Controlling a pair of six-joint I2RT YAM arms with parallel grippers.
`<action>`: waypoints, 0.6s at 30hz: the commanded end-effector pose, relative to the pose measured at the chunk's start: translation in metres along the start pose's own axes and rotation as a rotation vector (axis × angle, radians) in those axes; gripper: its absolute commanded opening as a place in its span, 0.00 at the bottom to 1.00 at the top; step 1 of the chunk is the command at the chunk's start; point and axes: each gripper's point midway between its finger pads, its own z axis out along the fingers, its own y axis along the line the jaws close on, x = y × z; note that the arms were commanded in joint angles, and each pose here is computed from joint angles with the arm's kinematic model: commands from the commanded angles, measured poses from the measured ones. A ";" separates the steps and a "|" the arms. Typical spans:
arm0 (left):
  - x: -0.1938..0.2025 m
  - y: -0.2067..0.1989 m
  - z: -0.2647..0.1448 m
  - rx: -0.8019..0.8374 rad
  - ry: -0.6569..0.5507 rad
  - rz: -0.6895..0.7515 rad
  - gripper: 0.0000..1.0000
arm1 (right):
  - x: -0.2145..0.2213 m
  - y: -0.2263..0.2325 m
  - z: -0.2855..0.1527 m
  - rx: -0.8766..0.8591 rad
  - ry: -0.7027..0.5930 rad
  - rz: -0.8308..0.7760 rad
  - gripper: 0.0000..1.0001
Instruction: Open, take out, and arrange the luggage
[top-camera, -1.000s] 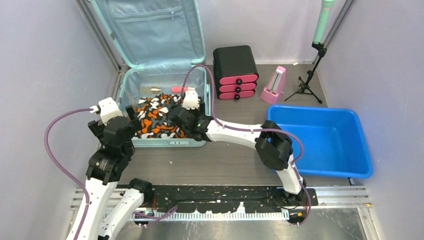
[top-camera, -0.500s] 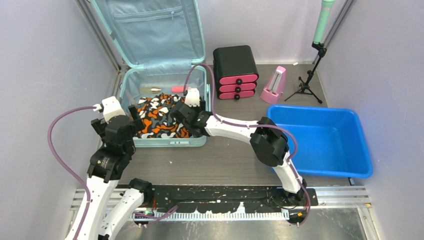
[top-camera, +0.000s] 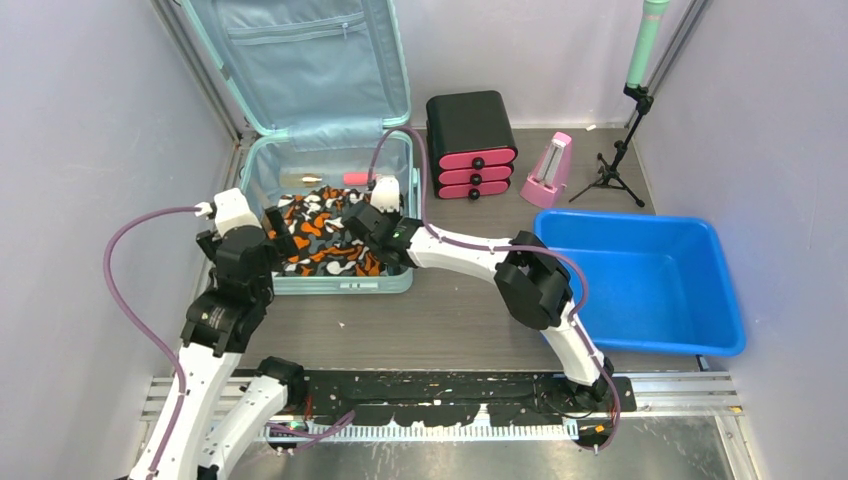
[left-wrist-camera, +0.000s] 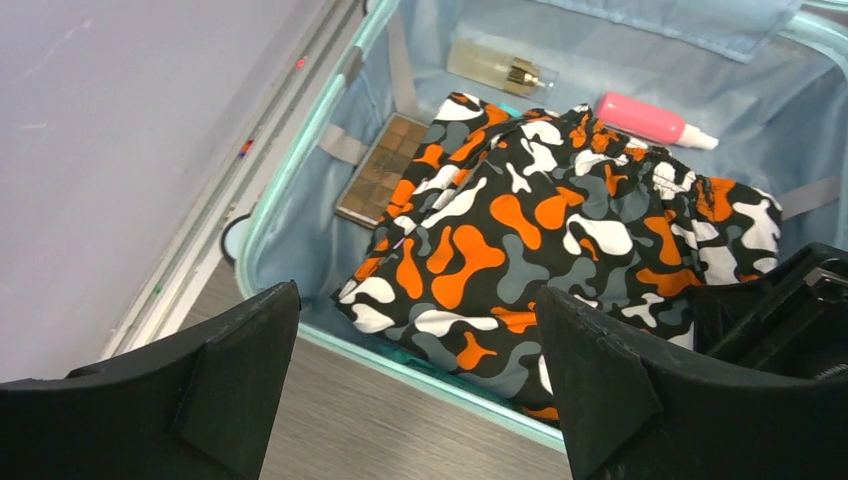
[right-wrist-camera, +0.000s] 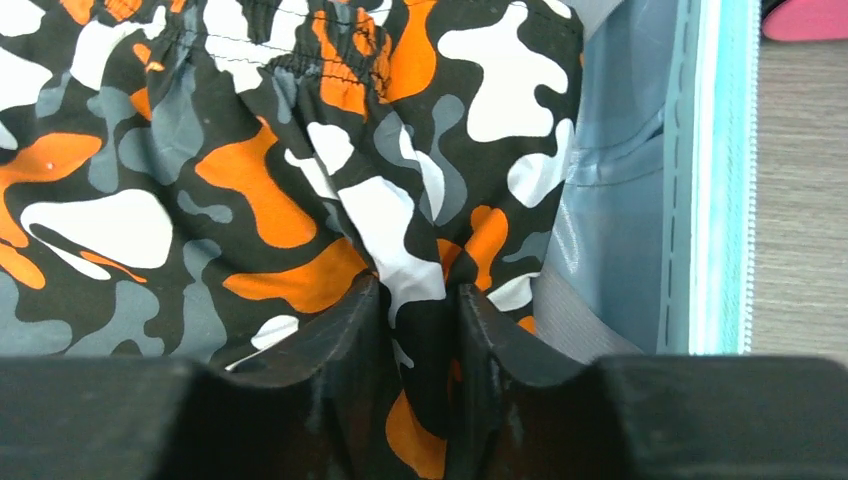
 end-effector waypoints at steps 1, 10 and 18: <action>-0.005 -0.036 0.021 0.093 0.053 -0.003 0.89 | -0.013 0.002 0.000 -0.027 -0.029 0.032 0.31; 0.018 -0.024 0.092 0.113 0.317 -0.074 0.96 | -0.028 0.003 -0.018 -0.169 -0.088 0.046 0.01; 0.065 -0.019 0.150 0.186 0.528 -0.014 1.00 | -0.033 0.008 -0.022 -0.236 -0.097 0.036 0.00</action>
